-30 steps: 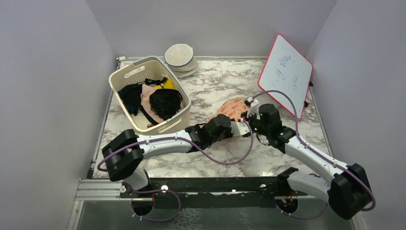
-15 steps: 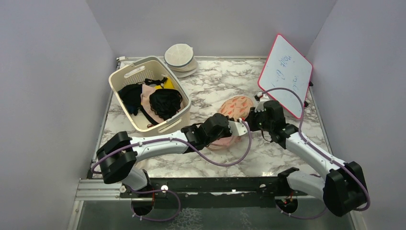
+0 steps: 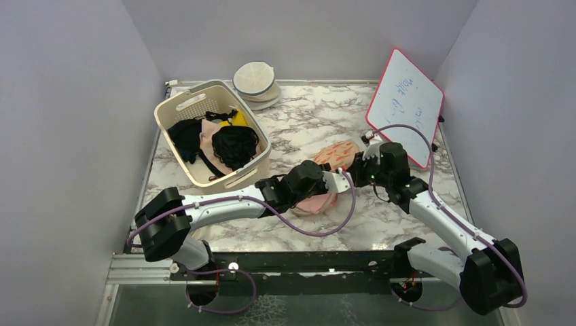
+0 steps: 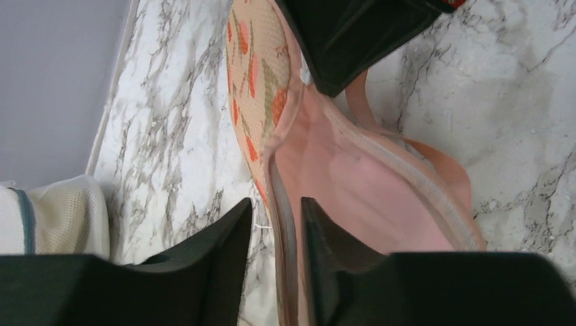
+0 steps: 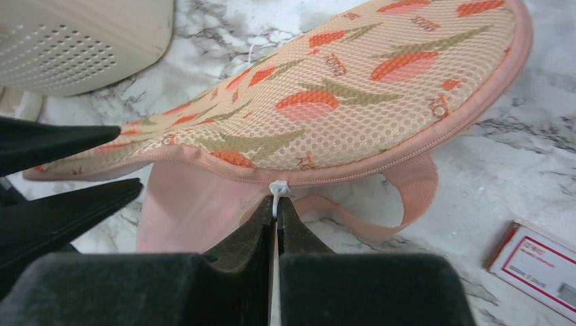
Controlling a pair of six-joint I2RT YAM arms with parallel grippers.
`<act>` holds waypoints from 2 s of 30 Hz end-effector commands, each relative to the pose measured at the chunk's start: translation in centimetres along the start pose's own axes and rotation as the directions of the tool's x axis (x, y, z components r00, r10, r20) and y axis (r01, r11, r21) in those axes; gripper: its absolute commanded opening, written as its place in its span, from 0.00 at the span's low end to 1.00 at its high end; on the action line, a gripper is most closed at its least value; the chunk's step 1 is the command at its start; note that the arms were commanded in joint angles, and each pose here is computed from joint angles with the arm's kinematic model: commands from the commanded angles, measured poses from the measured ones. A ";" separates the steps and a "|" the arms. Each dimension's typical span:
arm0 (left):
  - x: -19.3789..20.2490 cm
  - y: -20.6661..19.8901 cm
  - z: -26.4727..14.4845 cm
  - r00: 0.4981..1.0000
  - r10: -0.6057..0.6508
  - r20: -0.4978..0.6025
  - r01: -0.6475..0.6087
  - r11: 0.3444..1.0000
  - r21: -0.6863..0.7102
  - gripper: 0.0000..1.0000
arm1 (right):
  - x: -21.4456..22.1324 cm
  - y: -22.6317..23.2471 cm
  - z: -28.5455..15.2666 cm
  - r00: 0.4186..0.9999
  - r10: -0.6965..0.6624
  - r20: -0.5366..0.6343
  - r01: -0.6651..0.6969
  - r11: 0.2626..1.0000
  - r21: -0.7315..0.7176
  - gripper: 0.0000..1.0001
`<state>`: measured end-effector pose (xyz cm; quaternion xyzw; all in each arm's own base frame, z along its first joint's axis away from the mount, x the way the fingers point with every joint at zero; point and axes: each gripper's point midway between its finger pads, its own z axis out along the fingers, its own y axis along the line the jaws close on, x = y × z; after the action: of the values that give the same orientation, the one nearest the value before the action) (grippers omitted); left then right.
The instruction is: Unzip the laundry bag and remove the bra
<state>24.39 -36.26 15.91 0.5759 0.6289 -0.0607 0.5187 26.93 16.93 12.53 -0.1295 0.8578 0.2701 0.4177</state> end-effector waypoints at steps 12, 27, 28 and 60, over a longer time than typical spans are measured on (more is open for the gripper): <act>0.1 0.1 1.3 0.999 -0.037 -0.036 0.036 0.999 -0.035 0.52 | 1.1 7.2 0.4 0.999 -0.038 -0.025 0.032 0.975 -0.220 0.01; 0.1 -0.2 1.1 0.999 -0.020 -0.031 0.020 1.000 -0.012 0.00 | 0.5 6.1 0.2 1.000 -0.025 0.012 0.027 0.991 -0.133 0.01; 0.1 -0.2 1.1 0.999 -0.020 -0.030 0.019 1.000 -0.012 0.00 | 0.4 5.8 0.2 1.000 -0.022 0.015 0.023 0.993 -0.115 0.01; -0.9 -0.5 0.0 1.000 -0.005 0.020 0.005 1.000 0.009 0.41 | -1.1 1.8 -1.1 1.000 0.004 0.023 -0.001 0.993 -0.118 0.01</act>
<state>24.00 -36.45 15.45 0.5871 0.6245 -0.0589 0.5118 27.20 16.06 13.86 -0.1186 0.8539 0.2742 0.4260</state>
